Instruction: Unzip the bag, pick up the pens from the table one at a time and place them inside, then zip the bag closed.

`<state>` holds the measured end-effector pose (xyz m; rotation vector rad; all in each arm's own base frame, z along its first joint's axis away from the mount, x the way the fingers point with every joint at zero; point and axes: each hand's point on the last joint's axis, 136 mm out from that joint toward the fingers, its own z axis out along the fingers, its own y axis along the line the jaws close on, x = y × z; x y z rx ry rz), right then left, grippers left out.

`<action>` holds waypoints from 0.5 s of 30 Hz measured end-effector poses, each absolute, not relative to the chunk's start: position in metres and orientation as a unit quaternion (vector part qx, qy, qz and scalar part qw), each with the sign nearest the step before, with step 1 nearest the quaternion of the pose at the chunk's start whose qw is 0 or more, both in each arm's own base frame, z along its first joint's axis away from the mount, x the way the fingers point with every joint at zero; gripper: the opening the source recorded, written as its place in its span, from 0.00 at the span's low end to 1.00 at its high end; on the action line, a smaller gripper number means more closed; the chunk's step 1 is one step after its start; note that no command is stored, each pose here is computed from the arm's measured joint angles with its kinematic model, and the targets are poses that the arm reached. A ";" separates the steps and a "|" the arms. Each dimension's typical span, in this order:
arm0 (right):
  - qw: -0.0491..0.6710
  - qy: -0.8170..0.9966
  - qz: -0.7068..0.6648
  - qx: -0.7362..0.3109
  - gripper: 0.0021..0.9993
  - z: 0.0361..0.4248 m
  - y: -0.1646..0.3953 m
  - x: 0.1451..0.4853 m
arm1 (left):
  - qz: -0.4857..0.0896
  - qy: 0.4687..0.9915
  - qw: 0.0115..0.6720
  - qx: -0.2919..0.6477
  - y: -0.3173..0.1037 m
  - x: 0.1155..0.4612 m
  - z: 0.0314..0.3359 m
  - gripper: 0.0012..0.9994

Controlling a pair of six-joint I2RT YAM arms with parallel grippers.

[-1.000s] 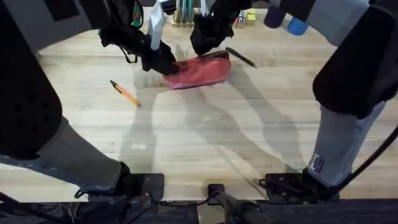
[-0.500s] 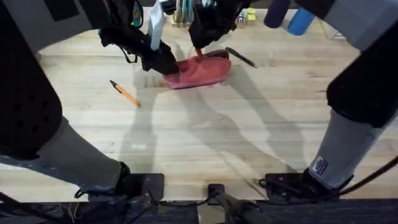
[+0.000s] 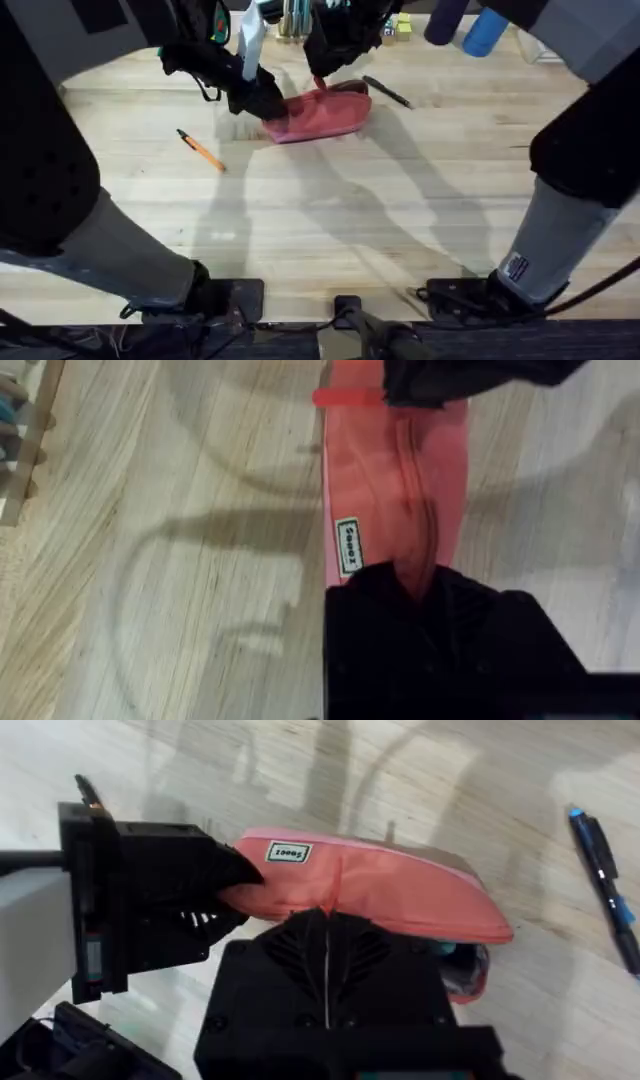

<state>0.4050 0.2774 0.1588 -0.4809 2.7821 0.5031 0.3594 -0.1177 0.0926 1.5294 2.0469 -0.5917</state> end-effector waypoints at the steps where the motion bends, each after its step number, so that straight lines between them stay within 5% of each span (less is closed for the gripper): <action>1: 0.136 0.961 0.174 -0.166 0.03 0.159 0.277 0.405 | -0.218 0.754 0.257 0.564 -0.118 0.359 0.093 0.04; 15: 0.111 0.958 0.206 -0.167 0.03 0.160 0.297 0.388 | -0.218 0.754 0.257 0.564 -0.118 0.359 0.093 0.04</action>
